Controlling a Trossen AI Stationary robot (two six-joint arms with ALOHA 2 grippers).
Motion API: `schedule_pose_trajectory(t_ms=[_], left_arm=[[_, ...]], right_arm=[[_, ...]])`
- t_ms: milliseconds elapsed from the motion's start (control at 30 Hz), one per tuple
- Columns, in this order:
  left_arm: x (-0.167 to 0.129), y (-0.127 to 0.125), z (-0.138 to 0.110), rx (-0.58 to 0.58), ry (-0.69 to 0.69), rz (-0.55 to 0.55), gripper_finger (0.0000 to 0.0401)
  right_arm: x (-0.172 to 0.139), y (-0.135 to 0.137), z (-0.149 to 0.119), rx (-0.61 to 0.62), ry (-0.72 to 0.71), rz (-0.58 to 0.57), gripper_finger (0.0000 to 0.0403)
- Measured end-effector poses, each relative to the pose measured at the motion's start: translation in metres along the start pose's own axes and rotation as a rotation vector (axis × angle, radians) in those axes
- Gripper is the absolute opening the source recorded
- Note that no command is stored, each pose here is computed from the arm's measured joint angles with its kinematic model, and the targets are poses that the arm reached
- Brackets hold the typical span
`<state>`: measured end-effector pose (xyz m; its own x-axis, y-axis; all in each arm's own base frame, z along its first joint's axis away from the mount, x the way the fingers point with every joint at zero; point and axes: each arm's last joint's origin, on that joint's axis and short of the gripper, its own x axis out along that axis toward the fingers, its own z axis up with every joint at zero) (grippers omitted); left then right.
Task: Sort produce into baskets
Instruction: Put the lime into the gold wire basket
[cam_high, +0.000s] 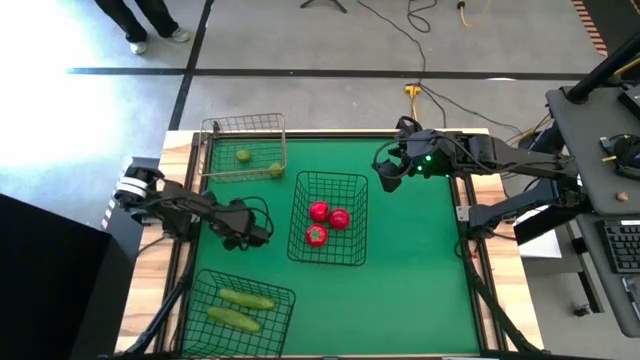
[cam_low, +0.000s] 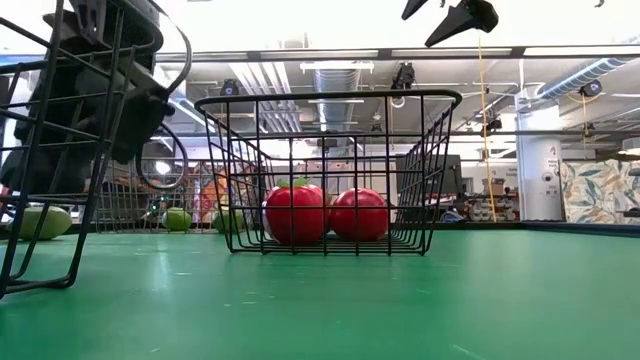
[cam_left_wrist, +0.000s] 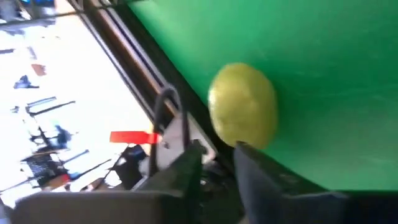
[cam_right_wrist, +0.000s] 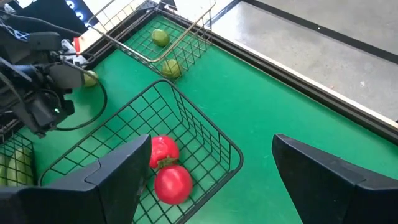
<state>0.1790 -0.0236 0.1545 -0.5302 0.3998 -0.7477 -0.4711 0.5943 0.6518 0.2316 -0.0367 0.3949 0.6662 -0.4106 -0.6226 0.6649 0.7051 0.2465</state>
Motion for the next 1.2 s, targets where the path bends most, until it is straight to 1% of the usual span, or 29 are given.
schedule_pose_trajectory(t_ms=[67,100,133,233,300,500,633,733,867,1033,1200], left_arm=[[0.002,-0.002,0.001,0.006,-0.016,0.029,0.0034],[0.002,-0.003,0.002,0.007,-0.019,0.039,0.0018],[0.003,-0.003,0.003,0.008,-0.02,0.047,0.001],[0.008,-0.003,0.006,0.028,0.0,0.065,0.001],[0.013,-0.002,0.008,0.037,0.027,0.083,0.0004],[0.022,0.002,0.02,0.042,0.036,0.111,0.0001],[0.026,0.003,0.026,0.049,0.046,0.08,0.0],[0.03,0.0,0.028,0.063,0.054,0.021,0.0],[0.031,-0.001,0.028,0.067,0.058,0.008,0.0],[0.025,0.0,0.029,0.038,0.043,-0.034,0.0],[0.012,-0.001,0.034,0.007,0.007,-0.114,0.0]], right_arm=[[0.0,0.0,0.0,0.0,0.0,0.0,0.0325],[0.0,0.0,0.0,0.0,0.0,0.0,0.0325],[0.0,0.0,0.0,0.0,0.0,0.0,0.0325],[0.0,0.0,0.0,0.0,0.0,0.0,0.0325],[0.0,0.0,0.0,0.0,0.0,0.0,0.0325],[0.001,0.0,0.0,0.007,0.001,-0.001,0.0325],[0.001,0.0,0.0,0.014,0.005,0.0,0.0325],[0.001,0.0,0.0,0.015,0.005,0.001,0.0325],[0.001,0.0,0.0,0.016,0.005,0.001,0.0325],[0.001,0.001,0.0,0.016,0.006,0.001,0.0325],[0.001,0.001,0.0,0.017,0.005,0.001,0.0325]])
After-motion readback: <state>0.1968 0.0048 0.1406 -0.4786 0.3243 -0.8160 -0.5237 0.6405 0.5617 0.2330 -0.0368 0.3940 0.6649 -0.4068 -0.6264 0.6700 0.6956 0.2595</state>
